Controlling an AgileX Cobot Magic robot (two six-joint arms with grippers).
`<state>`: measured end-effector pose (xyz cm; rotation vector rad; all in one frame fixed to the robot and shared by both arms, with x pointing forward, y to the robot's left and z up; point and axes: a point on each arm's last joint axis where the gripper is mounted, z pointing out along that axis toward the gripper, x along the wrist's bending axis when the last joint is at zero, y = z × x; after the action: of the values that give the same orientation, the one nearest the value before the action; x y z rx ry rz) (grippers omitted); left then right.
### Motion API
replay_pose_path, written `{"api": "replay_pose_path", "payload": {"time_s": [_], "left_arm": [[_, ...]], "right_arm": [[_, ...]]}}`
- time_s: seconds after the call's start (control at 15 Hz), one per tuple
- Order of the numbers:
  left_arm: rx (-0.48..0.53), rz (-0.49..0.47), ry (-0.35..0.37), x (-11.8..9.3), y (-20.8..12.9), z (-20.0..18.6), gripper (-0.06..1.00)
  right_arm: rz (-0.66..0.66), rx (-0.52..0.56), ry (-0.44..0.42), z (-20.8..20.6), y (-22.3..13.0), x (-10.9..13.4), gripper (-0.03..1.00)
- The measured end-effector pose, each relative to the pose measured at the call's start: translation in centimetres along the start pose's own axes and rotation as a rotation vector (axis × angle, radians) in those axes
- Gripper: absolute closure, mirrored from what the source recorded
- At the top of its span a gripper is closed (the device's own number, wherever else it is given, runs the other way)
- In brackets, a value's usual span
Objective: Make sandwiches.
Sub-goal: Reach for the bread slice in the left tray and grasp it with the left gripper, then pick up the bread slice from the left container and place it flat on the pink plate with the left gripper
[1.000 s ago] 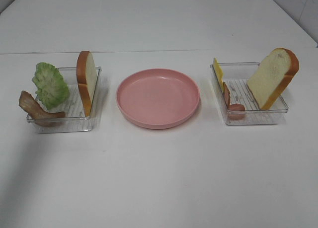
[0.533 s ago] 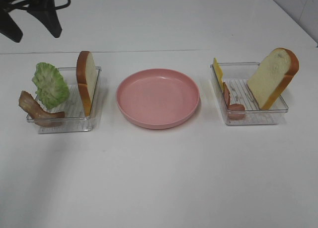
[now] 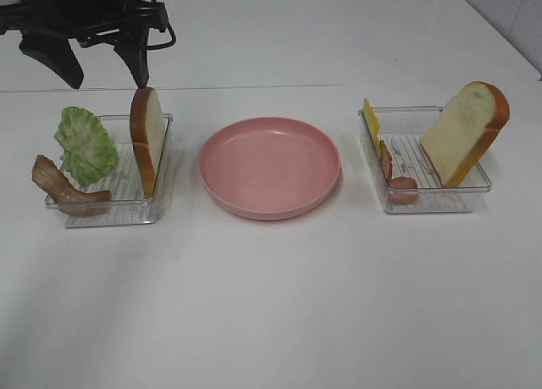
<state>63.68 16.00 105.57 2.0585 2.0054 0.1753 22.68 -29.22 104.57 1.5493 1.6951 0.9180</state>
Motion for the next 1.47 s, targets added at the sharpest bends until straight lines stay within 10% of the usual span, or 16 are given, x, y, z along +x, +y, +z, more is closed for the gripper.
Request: {"api": "replay_pose_path", "payload": {"time_s": [1.0, 1.47], "left_arm": [[0.004, 0.001, 0.017, -0.3, 1.5, 8.2, 0.33], [-0.009, 0.010, 0.026, -0.2, 1.6, 8.3, 0.74]], "right_arm": [[0.000, 0.000, 0.001, 0.0, 0.0, 0.0, 0.21], [0.000, 0.000, 0.001, 0.0, 0.0, 0.0, 0.21]]}}
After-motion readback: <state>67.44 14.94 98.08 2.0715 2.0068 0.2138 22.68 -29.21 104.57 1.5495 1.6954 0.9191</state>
